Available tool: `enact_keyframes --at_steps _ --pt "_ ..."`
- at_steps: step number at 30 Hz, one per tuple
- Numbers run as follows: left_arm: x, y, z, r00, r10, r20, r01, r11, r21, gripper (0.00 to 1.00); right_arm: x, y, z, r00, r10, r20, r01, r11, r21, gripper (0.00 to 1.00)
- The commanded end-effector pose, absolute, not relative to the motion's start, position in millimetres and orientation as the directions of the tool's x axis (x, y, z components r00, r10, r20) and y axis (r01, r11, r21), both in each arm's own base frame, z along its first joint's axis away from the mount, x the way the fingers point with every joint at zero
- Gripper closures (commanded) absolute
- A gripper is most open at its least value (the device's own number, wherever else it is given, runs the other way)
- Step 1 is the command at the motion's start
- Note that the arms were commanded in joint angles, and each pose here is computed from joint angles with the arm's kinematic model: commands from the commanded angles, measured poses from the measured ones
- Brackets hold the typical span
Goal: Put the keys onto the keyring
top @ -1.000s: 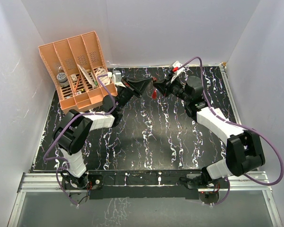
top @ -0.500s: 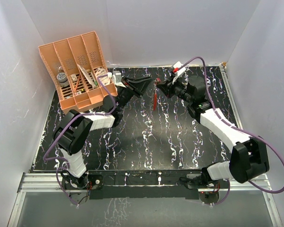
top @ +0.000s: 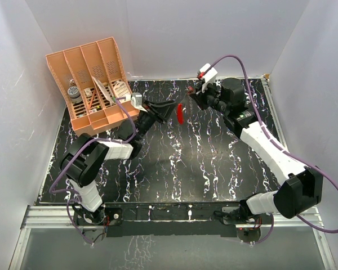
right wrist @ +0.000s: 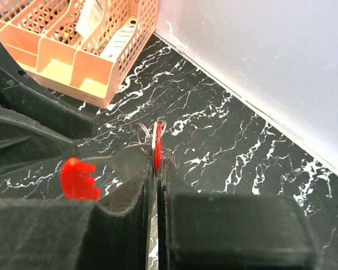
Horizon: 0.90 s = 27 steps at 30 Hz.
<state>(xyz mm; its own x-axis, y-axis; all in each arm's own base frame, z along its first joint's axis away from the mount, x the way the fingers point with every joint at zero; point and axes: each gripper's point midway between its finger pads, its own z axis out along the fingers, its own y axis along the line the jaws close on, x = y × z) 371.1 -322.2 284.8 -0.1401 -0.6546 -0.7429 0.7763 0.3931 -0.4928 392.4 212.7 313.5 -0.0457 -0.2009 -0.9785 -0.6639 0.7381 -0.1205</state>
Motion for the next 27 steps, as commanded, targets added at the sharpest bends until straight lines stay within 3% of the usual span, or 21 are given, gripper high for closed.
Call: enact_keyframes --at_steps 1,7,14,27 --pt "337.2 -293.5 348.0 0.029 -0.749 -0.662 0.851 0.365 -0.377 0.68 392.3 212.6 332.8 0.011 -0.317 -0.948 -0.608 0.751 -0.258 1.00" --pt "321.9 -277.0 349.7 0.078 -0.735 -0.673 0.840 0.413 -0.353 0.67 392.7 215.3 323.9 -0.008 -0.436 -0.900 -0.557 0.749 -0.358 1.00" --pt "313.8 -263.4 336.2 0.087 -0.696 -0.713 0.802 0.473 -0.365 0.67 390.4 212.8 302.5 -0.079 -0.651 -0.755 -0.460 0.696 -0.551 1.00" --pt "302.4 -245.5 319.4 0.092 -0.673 -0.734 0.762 0.522 -0.383 0.67 379.5 213.6 311.4 -0.054 -0.724 -0.687 -0.407 0.645 -0.647 1.00"
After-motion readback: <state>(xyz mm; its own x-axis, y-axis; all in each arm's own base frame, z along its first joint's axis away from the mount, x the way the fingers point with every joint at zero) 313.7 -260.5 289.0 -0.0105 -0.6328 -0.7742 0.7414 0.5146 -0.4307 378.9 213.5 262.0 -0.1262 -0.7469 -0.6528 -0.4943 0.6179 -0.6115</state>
